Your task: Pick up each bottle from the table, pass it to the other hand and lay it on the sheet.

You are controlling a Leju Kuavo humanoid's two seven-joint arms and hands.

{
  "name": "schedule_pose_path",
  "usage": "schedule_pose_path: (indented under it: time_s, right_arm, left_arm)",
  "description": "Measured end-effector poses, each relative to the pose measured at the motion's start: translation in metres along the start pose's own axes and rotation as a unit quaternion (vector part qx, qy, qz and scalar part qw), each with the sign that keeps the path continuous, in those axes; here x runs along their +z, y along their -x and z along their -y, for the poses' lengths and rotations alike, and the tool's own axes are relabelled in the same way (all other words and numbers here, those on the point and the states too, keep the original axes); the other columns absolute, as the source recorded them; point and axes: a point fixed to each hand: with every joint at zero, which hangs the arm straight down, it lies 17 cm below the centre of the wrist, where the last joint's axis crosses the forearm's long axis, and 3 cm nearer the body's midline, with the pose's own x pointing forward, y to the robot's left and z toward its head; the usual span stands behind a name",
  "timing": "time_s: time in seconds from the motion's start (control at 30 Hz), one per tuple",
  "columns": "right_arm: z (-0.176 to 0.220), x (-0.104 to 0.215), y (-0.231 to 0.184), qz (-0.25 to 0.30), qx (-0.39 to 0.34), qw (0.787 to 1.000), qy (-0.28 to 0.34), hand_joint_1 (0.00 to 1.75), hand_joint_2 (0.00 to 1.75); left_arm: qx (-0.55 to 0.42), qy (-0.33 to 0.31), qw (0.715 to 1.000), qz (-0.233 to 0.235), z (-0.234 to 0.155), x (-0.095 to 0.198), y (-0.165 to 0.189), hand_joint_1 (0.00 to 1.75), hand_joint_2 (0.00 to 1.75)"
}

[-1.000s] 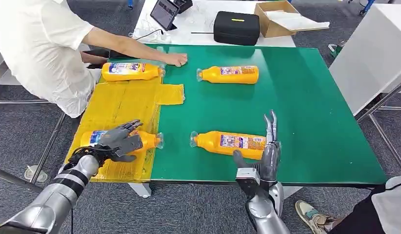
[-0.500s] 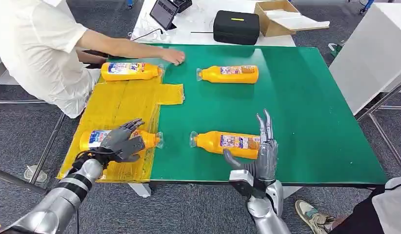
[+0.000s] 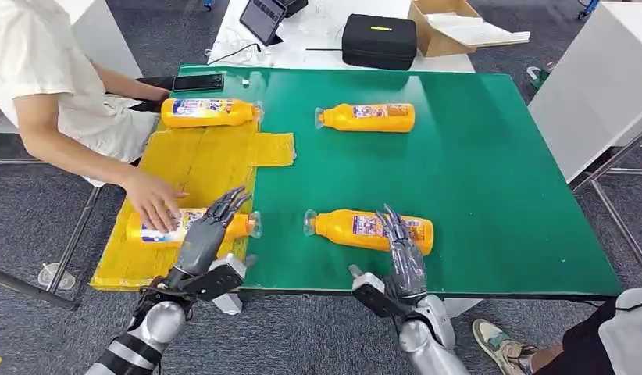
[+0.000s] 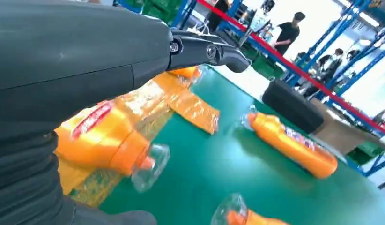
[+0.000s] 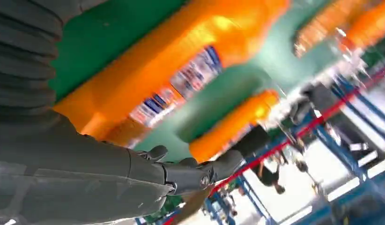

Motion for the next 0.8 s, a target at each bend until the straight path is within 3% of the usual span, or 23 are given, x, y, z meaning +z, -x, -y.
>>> schedule_pose_path:
  time_s: [0.1, 0.3, 0.33, 0.53, 0.8]
  right_arm:
    - [-0.005, 0.0, 0.014, -0.016, 0.017, 1.0, -0.02, 0.0, 0.0]
    - [0.001, -0.01, 0.071, -0.081, 0.138, 0.985, -0.069, 0.0, 0.0]
    - [0.006, -0.012, 0.081, -0.089, 0.153, 0.981, -0.073, 0.0, 1.75]
    - [0.021, -0.016, 0.111, -0.1, 0.221, 0.967, -0.083, 0.0, 1.75]
    - [0.023, -0.027, 0.113, -0.078, 0.315, 0.94, -0.103, 0.0, 1.75]
  left_arm:
    - [-0.003, -0.003, 1.0, -0.002, -0.004, 0.0, 0.0, 0.0, 1.75]
    - [0.026, -0.042, 0.999, 0.004, -0.006, -0.006, -0.013, 0.0, 1.75]
    - [0.053, -0.052, 0.997, 0.007, -0.003, -0.007, -0.022, 0.0, 1.75]
    - [0.13, -0.082, 0.988, 0.003, 0.006, -0.008, -0.048, 0.0, 1.75]
    - [0.19, -0.107, 0.976, -0.023, -0.003, -0.014, -0.042, 0.0, 1.75]
